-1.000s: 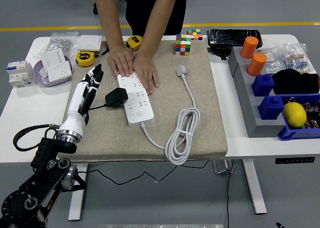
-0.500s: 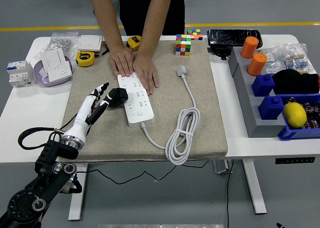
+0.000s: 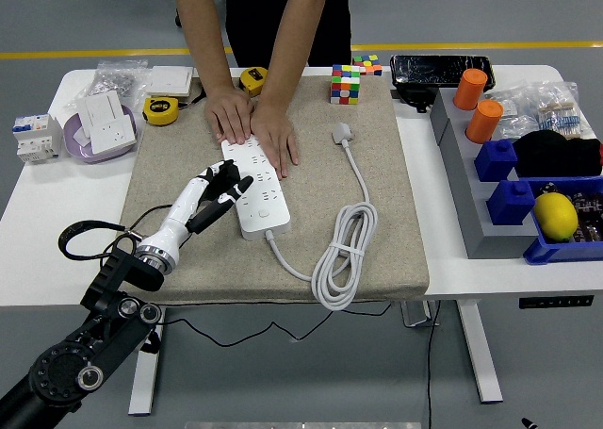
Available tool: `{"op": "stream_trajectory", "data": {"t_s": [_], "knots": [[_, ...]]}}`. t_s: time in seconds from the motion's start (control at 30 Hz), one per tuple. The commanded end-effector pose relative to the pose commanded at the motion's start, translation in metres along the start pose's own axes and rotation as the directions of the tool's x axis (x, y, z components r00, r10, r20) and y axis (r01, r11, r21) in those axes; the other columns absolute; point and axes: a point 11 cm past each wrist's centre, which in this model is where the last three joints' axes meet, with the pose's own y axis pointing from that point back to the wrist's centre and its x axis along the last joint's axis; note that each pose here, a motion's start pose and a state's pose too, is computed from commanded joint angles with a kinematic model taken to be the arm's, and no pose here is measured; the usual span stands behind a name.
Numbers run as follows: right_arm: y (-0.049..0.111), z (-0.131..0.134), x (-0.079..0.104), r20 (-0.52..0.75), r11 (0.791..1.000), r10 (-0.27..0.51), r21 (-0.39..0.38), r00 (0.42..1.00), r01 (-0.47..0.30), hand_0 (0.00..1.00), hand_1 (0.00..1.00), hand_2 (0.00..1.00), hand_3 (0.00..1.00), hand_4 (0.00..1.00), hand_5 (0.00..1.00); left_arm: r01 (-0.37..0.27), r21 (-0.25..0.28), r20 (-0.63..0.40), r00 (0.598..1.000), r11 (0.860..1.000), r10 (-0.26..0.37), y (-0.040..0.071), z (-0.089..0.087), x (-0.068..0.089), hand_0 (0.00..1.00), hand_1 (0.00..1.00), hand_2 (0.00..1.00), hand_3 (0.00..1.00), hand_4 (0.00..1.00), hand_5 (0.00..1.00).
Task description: Pick up the plug,place it near the board,insert it into the board,press the button
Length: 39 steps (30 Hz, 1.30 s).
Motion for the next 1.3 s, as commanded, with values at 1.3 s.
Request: {"op": "stream_trajectory", "data": {"t_s": [1.3], "knots": [[0.000, 0.001, 0.002, -0.008, 1.000, 0.003, -0.005, 1.000, -0.003, 0.821, 0.733, 0.742, 0.774, 0.998, 0.878, 0.082, 0.075, 0.474, 0.874, 0.994, -0.108, -0.007, 0.010, -0.011, 0.998, 0.998, 0.960, 0.954, 0.998, 0.998]]}}
